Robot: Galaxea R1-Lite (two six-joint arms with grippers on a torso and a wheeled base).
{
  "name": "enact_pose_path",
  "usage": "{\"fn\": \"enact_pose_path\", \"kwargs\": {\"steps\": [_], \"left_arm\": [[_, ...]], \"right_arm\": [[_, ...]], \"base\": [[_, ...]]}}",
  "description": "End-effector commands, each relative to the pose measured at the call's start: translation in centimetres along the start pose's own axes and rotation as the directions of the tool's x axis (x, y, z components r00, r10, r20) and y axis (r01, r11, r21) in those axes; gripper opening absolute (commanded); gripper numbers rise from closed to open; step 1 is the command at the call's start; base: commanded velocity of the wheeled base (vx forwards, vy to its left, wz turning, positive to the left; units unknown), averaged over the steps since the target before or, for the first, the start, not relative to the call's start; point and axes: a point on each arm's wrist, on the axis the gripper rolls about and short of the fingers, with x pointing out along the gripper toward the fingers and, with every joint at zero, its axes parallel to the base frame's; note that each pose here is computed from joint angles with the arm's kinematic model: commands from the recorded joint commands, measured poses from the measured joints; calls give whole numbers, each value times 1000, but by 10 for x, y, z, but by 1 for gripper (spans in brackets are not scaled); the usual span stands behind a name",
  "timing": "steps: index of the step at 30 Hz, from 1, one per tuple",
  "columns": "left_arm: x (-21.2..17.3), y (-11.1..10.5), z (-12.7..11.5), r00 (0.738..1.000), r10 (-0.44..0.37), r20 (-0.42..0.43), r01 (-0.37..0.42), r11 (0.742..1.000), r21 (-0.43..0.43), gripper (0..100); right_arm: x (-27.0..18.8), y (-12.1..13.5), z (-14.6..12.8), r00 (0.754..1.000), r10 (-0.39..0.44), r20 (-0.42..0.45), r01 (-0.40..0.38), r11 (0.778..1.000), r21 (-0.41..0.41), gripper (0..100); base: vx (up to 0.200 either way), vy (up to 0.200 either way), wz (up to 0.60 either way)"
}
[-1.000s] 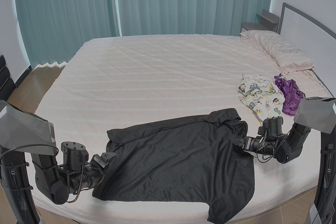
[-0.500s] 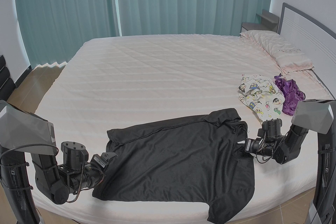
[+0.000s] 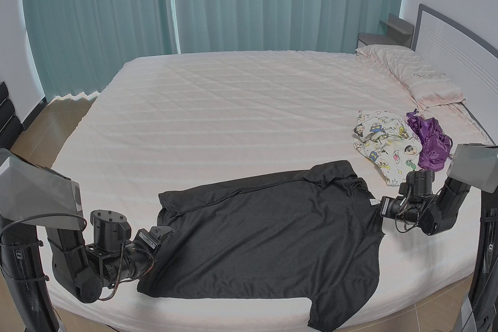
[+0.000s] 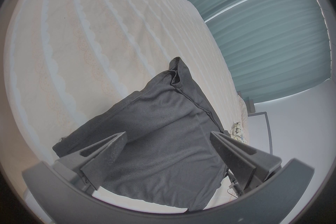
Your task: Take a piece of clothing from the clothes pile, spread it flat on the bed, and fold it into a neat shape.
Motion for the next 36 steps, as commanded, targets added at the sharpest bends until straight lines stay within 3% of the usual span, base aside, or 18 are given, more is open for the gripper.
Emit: {"fn": "enact_pose_path", "kwargs": {"steps": [1, 8, 9, 15, 19, 25, 29, 32, 36], "left_arm": [[0, 0, 0, 1000, -1, 1, 1, 1000, -2, 100], [0, 0, 0, 1000, -1, 1, 1, 1000, -2, 100], [0, 0, 0, 1000, -1, 1, 1, 1000, -2, 100], [2, -3, 4, 1000, -15, 15, 15, 1000, -4, 100], [3, -13, 14, 996, -66, 52, 66, 998, -2, 100], [22, -37, 37, 983, -139, 117, 127, 986, 106, 100], [58, -65, 58, 991, -84, 100, 70, 989, 131, 100], [80, -70, 62, 998, -14, 68, 6, 992, 125, 100], [103, -68, 63, 998, 19, 52, -25, 992, 122, 100]], "right_arm": [[5, -6, -3, 1000, -12, -6, 12, 1000, 1, 0], [8, -15, -5, 999, -52, 5, 52, 998, -29, 0], [8, -16, -5, 998, -56, 5, 56, 998, -35, 100], [3, -15, 1, 998, -53, 31, 54, 998, -44, 100], [-7, -6, 21, 995, -30, 97, 34, 999, -39, 100], [-23, 23, 33, 990, 31, 139, -41, 997, 68, 100], [-22, 43, 26, 993, 16, 121, -34, 989, 145, 100], [-21, 48, 23, 993, 25, 111, -44, 985, 170, 100], [-19, 47, 20, 995, 21, 101, -39, 984, 176, 100]], "base": [[0, 0, 0], [0, 0, 0], [0, 0, 0], [0, 0, 0], [0, 0, 0], [0, 0, 0], [0, 0, 0], [0, 0, 0], [0, 0, 0]]}}
